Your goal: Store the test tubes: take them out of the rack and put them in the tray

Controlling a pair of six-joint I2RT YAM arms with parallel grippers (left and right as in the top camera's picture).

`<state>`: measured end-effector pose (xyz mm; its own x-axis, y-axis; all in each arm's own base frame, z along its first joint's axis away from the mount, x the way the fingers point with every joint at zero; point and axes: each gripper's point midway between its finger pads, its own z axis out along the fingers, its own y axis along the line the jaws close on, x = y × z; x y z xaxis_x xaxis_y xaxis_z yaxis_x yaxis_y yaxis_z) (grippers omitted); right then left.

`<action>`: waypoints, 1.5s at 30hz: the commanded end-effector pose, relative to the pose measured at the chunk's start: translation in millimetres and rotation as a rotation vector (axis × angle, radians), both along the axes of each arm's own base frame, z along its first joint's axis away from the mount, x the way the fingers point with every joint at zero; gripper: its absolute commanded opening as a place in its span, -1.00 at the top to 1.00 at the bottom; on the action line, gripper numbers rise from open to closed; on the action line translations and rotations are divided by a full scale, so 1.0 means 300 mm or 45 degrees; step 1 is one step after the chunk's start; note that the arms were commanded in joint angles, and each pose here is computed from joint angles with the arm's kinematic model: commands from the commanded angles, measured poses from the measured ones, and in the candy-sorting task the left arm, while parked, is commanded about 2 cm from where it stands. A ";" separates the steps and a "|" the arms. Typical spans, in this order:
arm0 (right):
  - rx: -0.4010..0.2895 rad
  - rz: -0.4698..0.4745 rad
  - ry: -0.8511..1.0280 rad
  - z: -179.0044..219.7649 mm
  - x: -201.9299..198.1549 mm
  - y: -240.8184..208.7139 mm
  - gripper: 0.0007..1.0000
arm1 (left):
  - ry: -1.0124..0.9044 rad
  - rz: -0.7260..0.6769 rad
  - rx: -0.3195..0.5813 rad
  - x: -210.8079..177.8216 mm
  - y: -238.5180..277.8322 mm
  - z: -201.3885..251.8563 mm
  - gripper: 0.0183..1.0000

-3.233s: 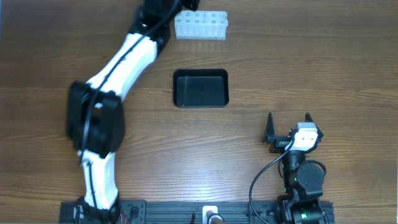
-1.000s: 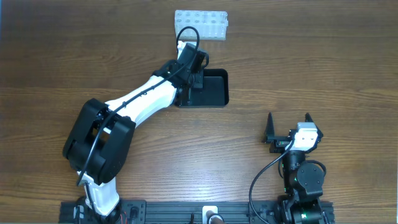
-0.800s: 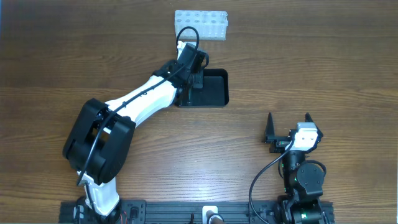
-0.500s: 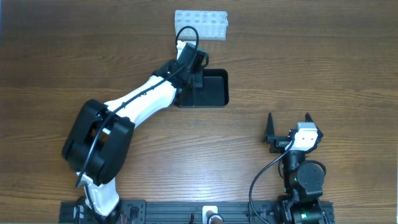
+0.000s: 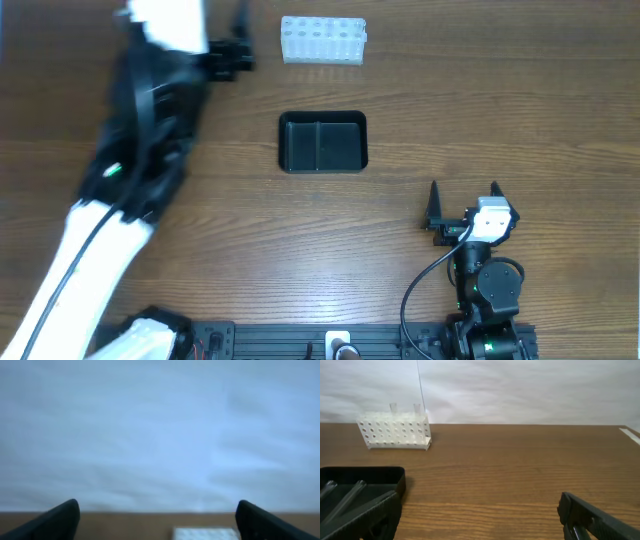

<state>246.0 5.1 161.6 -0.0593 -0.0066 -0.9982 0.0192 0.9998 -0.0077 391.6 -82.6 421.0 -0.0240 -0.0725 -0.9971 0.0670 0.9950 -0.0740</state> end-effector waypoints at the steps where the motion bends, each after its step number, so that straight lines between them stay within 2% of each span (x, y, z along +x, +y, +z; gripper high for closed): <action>1: 0.001 -0.011 0.009 -0.010 0.000 -0.003 -0.98 | -0.028 -0.050 0.122 -0.098 0.101 -0.106 -1.00; 12: 0.001 -0.011 0.009 -0.010 0.000 -0.003 -0.98 | -0.108 -0.006 0.111 -0.322 0.178 -0.426 -1.00; 18: 0.001 -0.011 0.009 -0.010 0.000 -0.003 -0.98 | -0.147 -0.010 0.102 -0.400 0.186 -0.531 -1.00; 36: 0.001 -0.011 0.009 -0.010 0.000 -0.003 -0.98 | -0.166 -0.075 0.097 -0.476 0.166 -0.727 -1.00; 45: 0.001 -0.011 0.009 -0.010 0.000 -0.003 -0.99 | 0.057 -0.088 0.119 -0.492 0.167 -0.880 -1.00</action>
<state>246.0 5.1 161.6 -0.0593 -0.0070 -0.9982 0.0192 0.9998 -0.0081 245.2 -31.8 164.1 -0.0506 0.0117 -0.9987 0.1258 0.9920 0.0053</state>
